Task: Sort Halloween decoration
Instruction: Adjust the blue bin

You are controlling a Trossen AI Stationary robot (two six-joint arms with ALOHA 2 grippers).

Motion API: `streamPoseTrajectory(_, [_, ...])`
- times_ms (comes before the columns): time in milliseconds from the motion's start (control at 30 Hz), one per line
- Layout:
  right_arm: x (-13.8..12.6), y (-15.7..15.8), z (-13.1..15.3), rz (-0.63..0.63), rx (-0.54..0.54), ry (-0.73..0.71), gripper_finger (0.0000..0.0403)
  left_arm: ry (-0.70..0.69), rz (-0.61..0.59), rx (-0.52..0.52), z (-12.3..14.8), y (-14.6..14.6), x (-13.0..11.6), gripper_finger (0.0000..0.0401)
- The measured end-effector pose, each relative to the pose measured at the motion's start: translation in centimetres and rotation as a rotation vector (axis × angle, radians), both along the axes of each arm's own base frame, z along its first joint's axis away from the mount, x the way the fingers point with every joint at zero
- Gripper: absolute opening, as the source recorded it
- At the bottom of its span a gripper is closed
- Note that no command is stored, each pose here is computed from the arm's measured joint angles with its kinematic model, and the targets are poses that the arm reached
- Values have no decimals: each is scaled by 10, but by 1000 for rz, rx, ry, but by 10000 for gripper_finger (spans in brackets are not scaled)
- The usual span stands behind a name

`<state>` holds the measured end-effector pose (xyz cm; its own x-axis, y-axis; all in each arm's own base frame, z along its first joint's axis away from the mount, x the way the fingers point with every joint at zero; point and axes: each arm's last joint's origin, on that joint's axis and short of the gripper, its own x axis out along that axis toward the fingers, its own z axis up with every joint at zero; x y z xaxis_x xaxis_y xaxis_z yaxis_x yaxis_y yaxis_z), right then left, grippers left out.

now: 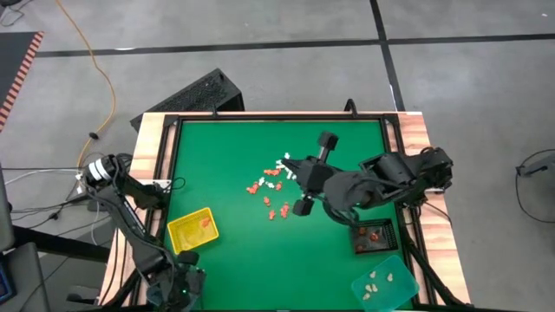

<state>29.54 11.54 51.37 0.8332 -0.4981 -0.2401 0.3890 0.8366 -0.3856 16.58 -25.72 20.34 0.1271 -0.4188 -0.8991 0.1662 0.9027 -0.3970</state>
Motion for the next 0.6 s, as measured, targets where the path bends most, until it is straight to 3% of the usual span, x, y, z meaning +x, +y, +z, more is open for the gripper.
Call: streamPoseTrajectory(600, [-9, 8, 5, 22, -41, -7, 0, -176, -70, 23, -11, 15, 30, 0])
